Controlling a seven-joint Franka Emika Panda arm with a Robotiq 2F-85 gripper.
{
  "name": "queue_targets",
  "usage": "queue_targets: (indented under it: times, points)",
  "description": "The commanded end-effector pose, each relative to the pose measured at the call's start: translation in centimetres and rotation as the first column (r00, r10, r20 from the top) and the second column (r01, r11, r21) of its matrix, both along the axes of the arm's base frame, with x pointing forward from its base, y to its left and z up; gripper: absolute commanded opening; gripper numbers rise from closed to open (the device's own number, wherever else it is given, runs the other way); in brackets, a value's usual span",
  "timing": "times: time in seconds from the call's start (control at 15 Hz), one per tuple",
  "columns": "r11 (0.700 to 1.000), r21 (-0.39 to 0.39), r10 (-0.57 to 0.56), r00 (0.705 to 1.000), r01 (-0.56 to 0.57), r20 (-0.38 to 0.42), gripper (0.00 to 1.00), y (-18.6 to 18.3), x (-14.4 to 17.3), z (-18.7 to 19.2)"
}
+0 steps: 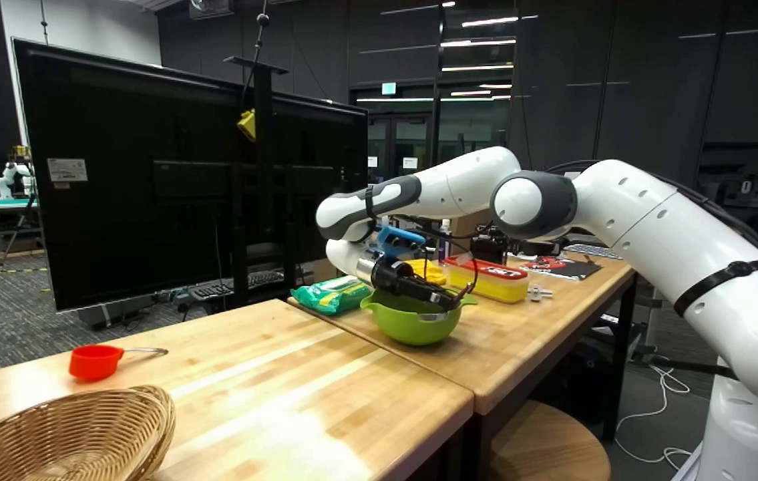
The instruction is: Use the silver spoon to stir the contents in the green bowl.
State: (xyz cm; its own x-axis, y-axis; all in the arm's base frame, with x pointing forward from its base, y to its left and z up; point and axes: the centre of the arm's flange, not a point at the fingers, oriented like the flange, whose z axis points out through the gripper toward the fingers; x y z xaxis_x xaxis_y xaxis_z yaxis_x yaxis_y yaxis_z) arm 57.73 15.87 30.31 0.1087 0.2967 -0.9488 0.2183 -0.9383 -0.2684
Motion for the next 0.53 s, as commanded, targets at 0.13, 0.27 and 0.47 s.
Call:
queue_targets:
  times: [0.13, 0.27, 0.47]
  points:
    - [0.999, 0.033, -0.004, 0.996, 0.002, 0.089, 0.04, 0.1, 0.4, 1.1]
    - [0.999, 0.040, -0.008, 0.994, 0.003, 0.111, 0.04, 0.1, 0.7, 1.4]
    - [0.998, 0.057, -0.019, 0.989, 0.010, 0.149, 0.04, 0.1, 1.2, 2.0]
